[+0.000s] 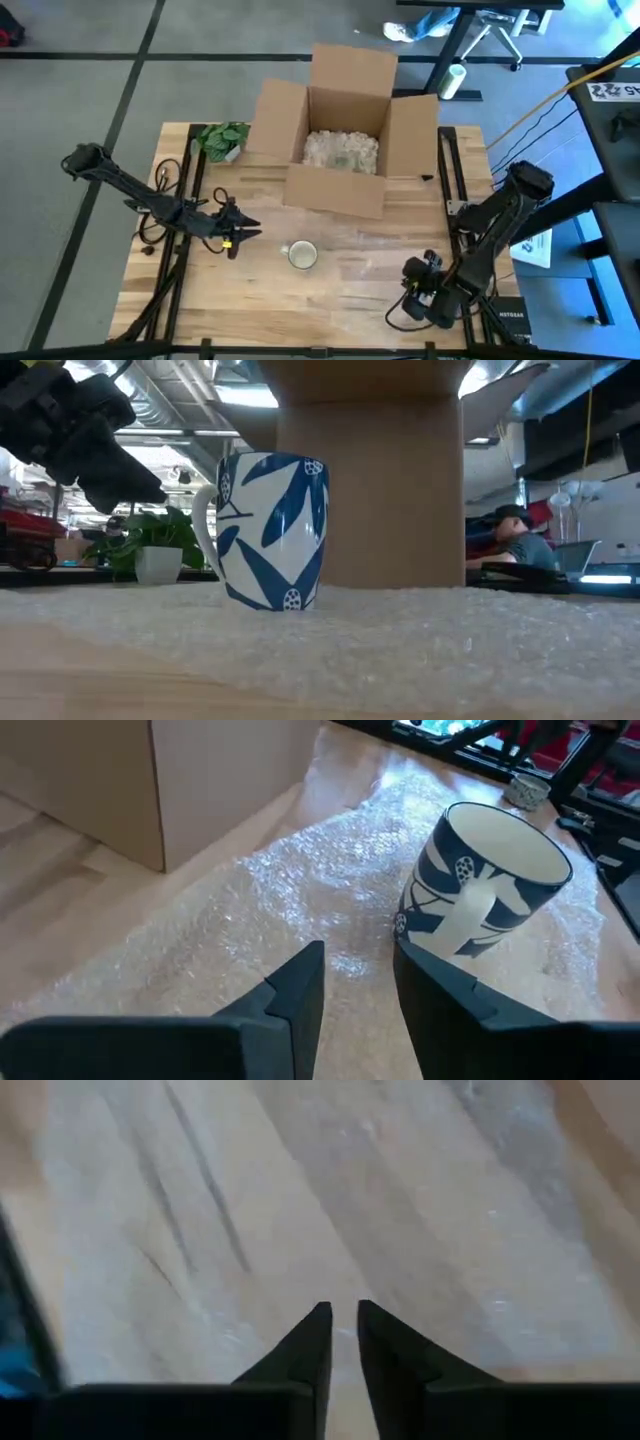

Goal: Wrap mug
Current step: Wrap the blue mug with the bubble wrap

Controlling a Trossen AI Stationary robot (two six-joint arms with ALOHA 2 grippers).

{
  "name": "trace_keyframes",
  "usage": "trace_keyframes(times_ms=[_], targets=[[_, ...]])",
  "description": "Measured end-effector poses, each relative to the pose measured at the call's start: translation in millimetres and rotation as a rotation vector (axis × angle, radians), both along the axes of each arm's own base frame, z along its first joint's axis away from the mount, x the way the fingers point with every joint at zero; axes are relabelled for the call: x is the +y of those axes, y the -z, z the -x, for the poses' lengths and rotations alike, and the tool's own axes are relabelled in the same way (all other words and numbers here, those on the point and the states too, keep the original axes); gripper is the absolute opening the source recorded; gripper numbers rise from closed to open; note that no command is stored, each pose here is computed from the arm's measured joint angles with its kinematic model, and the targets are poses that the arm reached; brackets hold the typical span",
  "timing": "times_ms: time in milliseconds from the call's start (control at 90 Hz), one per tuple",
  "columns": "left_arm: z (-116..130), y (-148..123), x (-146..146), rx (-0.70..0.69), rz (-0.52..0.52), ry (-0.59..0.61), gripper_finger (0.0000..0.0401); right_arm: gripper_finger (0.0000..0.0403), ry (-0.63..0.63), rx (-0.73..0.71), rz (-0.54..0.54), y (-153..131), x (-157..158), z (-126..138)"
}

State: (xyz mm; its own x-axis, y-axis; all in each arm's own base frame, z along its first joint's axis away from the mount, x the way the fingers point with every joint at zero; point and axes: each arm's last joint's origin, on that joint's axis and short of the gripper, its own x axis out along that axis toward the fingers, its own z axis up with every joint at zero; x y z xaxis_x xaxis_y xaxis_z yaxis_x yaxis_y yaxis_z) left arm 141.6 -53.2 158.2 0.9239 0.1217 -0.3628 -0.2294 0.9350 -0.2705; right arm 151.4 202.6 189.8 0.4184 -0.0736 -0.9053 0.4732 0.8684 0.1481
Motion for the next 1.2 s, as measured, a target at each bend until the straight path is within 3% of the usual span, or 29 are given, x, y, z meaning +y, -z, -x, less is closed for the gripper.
trace_keyframes(times_ms=[300, 611, 789, 900, 1044, 1200], targets=[[-0.2, -0.3, -0.7, -0.004, 0.04, 0.008, 0.0105, 0.0134, 0.023, 0.034, 0.034, 28.4, 2.3, -3.2], [0.1, -0.4, -1.8, -0.006, 0.056, 0.012, 0.0105, 0.0138, 0.131, -0.048, 0.058, 64.3, 8.8, -10.6], [1.4, -0.5, -5.0, -0.007, 0.063, 0.033, 0.0105, 0.0138, 0.194, -0.158, 0.134, 83.1, 11.5, -16.4], [2.0, -0.5, -6.4, -0.007, 0.071, 0.039, 0.0105, 0.0112, 0.219, -0.251, 0.178, 95.9, 13.0, -24.6], [1.9, -0.7, -6.5, -0.01, 0.082, 0.036, 0.0105, 0.0018, 0.269, -0.364, 0.199, 108.7, 11.6, -40.0], [0.8, -3.6, -7.1, -0.039, 0.087, 0.041, 0.0105, 0.0005, 0.261, -0.441, 0.245, 103.5, 8.3, -57.1]])
